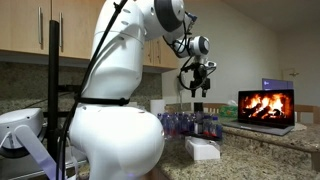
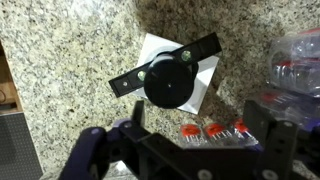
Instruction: Put the bottle on the can, then pick the black object and put it on the can, then pick the clear tape and put it on the counter
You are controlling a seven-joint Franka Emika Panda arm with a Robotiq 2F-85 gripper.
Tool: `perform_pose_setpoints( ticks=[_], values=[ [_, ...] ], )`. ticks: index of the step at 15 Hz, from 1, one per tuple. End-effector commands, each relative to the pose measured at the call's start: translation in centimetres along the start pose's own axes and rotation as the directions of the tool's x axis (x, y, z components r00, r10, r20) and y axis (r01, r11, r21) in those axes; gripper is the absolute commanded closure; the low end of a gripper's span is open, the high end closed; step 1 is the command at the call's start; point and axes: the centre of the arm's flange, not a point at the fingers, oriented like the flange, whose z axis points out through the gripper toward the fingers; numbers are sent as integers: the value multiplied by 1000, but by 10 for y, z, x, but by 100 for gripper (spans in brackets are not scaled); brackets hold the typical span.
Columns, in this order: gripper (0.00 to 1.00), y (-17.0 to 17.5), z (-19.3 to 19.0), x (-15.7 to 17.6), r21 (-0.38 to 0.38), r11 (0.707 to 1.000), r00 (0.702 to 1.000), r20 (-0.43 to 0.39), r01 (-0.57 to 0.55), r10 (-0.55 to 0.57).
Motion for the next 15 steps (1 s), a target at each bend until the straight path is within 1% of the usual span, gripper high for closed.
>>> perform_pose_setpoints(
  ticks=[1,5,8,12,15],
  values=[
    [0,16,7,-31,35,994,994,-12,-105,105],
    [0,27,13,-44,62,987,989,-3,-149,149],
    [0,33,19,-47,73,983,985,3,-171,171],
    [0,40,27,-40,68,976,978,1,-208,209],
    [0,39,31,-31,68,977,980,3,-200,201]
  ],
)
